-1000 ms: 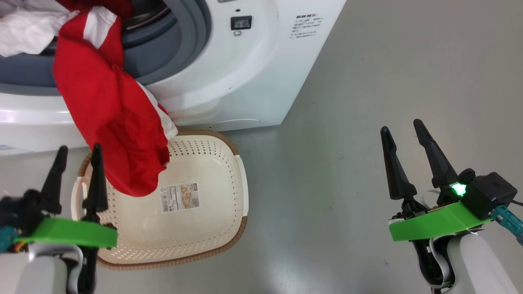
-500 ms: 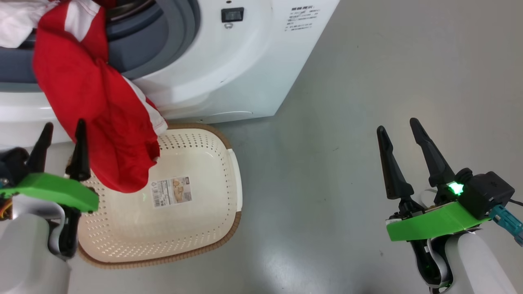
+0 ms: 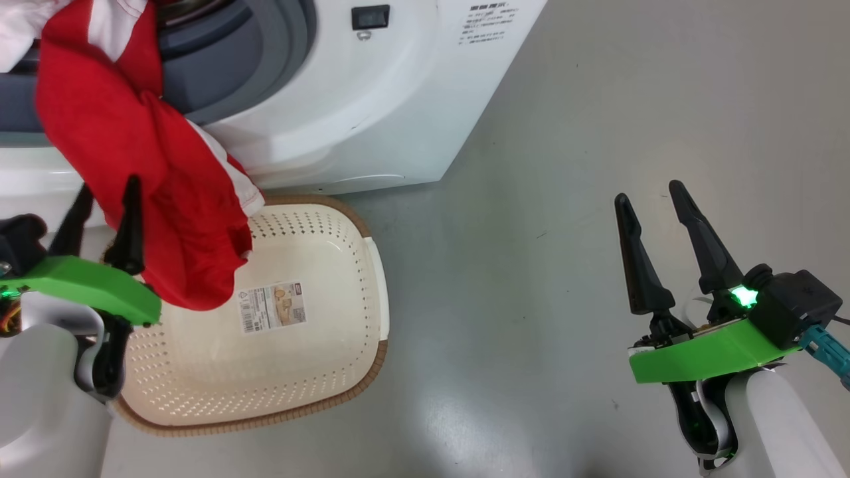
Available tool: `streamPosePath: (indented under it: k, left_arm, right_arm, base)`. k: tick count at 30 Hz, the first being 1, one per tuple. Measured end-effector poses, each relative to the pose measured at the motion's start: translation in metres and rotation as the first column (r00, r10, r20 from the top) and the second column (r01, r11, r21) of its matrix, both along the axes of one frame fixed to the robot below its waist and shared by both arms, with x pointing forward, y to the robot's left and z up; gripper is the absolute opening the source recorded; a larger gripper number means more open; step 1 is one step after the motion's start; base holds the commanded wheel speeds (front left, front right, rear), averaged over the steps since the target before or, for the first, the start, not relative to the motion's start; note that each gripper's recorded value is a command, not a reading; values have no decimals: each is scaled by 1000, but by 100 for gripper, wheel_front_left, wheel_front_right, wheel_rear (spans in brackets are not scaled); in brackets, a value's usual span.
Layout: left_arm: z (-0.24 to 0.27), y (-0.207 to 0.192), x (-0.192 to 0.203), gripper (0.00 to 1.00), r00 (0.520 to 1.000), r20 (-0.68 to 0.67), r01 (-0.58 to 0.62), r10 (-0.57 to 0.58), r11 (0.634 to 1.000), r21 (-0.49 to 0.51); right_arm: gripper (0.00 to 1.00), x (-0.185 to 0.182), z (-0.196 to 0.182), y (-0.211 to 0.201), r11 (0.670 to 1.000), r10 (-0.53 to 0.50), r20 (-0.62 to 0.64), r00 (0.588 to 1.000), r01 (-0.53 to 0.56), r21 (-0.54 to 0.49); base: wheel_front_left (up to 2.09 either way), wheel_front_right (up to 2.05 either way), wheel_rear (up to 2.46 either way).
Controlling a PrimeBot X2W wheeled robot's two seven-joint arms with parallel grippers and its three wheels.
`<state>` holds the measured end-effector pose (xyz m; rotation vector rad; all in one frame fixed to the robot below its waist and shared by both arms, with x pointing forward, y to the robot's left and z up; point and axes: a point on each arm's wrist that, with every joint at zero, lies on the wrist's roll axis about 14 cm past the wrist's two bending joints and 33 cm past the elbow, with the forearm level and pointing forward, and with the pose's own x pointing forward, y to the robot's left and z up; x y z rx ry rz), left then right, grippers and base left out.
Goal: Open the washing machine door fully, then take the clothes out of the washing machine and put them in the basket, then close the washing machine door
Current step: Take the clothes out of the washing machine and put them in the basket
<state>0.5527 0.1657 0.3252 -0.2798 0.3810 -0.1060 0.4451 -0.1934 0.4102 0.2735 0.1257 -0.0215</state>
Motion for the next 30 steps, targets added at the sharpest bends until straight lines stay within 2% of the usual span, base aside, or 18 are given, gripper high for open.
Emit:
streamPosePath:
  k: [1, 2, 3, 17, 30]
  left_arm:
    - [0, -2, 0, 40, 1000, 0, 5, -5, 1000, -2]
    - [0, -3, 0, 16, 1000, 0, 9, -9, 1000, -5]
    - [1, -4, 0, 0, 1000, 2, 12, -12, 1000, -5]
    - [27, -9, 5, 0, 995, 86, 42, -41, 999, -16]
    - [18, -18, -42, 0, 994, 59, 88, -87, 996, -16]
  right_arm:
    - [100, 0, 0, 0, 1000, 0, 1, 1000, 0, 0]
    - [100, 0, 0, 0, 1000, 0, 1, 1000, 0, 0]
    - [100, 0, 0, 0, 1000, 1, 1, 1000, -1, 0]
    - [100, 1, 4, 2, 1000, 6, 13, 1000, -6, 4]
    - [100, 3, 8, 8, 1000, 19, 26, 999, -19, 12]
  base:
    - [0, 0, 0]
    - [0, 0, 0]
    - [0, 0, 0]
    - [0, 0, 0]
    - [0, 0, 0]
